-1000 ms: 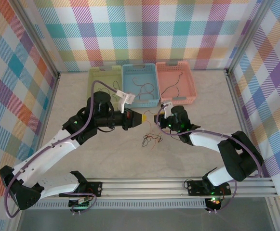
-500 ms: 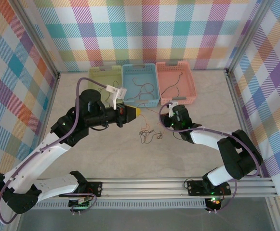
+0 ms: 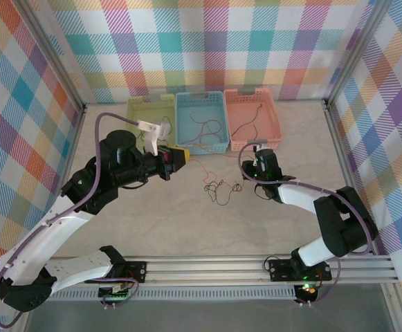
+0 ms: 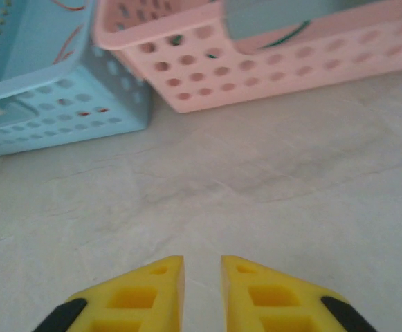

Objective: Untangle the cables

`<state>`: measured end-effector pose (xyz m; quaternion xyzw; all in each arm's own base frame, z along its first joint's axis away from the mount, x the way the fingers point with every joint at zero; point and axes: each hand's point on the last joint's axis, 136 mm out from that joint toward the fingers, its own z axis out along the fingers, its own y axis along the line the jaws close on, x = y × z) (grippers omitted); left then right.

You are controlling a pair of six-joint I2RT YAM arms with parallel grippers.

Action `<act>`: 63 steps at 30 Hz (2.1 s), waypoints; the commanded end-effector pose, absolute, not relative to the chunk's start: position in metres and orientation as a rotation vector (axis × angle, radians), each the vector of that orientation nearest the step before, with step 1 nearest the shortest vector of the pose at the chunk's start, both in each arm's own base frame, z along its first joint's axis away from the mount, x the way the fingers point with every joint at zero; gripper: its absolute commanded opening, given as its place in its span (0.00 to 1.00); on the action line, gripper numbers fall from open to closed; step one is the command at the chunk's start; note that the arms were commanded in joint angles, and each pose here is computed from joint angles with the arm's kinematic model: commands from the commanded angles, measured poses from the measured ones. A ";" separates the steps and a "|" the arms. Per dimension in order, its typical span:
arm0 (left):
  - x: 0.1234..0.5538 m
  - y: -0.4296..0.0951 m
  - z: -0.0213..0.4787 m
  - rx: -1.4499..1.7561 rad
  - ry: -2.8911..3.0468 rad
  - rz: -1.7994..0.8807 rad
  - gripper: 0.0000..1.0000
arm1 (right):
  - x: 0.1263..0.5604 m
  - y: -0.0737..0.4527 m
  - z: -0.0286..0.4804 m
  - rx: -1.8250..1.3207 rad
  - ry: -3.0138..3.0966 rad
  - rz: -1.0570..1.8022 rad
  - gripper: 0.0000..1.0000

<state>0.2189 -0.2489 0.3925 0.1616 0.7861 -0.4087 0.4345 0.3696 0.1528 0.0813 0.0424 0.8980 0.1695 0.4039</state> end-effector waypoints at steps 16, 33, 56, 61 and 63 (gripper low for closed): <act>0.233 -0.198 0.423 0.275 1.889 -0.779 0.00 | 0.358 0.081 0.049 0.593 2.338 0.254 0.33; 0.238 -0.144 0.450 0.114 1.823 -0.608 0.00 | 0.341 0.042 0.037 0.863 2.309 0.170 0.34; 0.231 -0.101 0.532 -0.003 1.618 -0.488 0.00 | 0.335 0.029 0.034 0.946 2.286 0.145 0.34; 0.244 -0.131 0.514 0.080 1.697 -0.552 0.00 | 0.344 0.038 0.044 0.884 2.252 0.232 0.34; 0.250 -0.144 0.505 0.110 1.737 -0.580 0.00 | 0.354 0.054 0.062 0.758 2.192 0.355 0.33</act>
